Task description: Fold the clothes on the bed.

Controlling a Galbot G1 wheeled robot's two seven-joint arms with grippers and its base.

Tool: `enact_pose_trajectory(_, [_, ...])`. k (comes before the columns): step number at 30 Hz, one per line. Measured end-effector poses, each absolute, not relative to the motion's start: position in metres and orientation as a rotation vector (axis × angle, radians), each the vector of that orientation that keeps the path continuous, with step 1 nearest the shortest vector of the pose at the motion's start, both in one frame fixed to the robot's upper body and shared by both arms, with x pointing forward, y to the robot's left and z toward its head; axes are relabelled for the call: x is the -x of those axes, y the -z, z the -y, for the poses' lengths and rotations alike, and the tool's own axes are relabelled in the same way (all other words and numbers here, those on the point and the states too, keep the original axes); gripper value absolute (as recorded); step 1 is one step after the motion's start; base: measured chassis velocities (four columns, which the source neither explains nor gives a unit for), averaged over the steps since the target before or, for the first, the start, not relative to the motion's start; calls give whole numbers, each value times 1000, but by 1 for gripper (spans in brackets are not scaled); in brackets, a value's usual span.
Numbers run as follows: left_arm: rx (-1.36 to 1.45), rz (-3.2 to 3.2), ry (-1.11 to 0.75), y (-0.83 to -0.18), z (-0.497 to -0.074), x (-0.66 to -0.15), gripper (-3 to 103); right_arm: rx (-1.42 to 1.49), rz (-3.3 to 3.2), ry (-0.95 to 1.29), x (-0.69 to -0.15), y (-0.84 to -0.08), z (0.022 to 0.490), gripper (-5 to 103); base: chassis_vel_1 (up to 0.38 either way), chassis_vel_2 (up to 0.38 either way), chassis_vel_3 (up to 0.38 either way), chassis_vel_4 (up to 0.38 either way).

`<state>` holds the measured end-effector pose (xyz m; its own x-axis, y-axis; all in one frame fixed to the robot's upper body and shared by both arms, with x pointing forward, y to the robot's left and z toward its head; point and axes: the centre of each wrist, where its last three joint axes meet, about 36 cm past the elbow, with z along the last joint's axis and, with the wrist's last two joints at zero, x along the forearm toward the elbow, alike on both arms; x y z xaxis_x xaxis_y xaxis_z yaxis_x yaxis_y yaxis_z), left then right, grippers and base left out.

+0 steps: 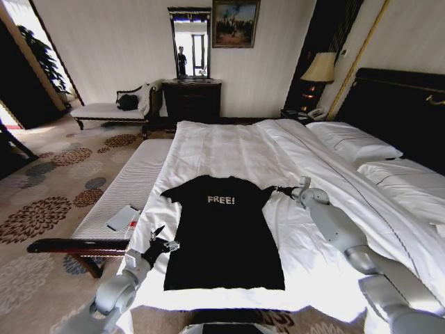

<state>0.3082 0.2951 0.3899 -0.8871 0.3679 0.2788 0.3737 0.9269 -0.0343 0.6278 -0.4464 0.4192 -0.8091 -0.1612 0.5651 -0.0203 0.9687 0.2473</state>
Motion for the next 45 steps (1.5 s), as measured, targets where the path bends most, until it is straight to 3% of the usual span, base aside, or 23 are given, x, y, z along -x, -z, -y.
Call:
enact_pose_trajectory(14, [554, 2805, 31, -392, -295, -305, 100, -195, 2568, 164, -613, -417, 425, 1, 0, 0, 0, 0])
enact_pose_trajectory(29, [523, 2812, 40, -396, -302, -299, 100, -497, 2678, -99, -607, -425, 341, 1, 0, 0, 0, 0])
enact_pose_trajectory(45, [459, 2826, 28, -399, -311, -287, 100, -556, 2623, -182, -635, -404, 280, 1, 0, 0, 0, 0])
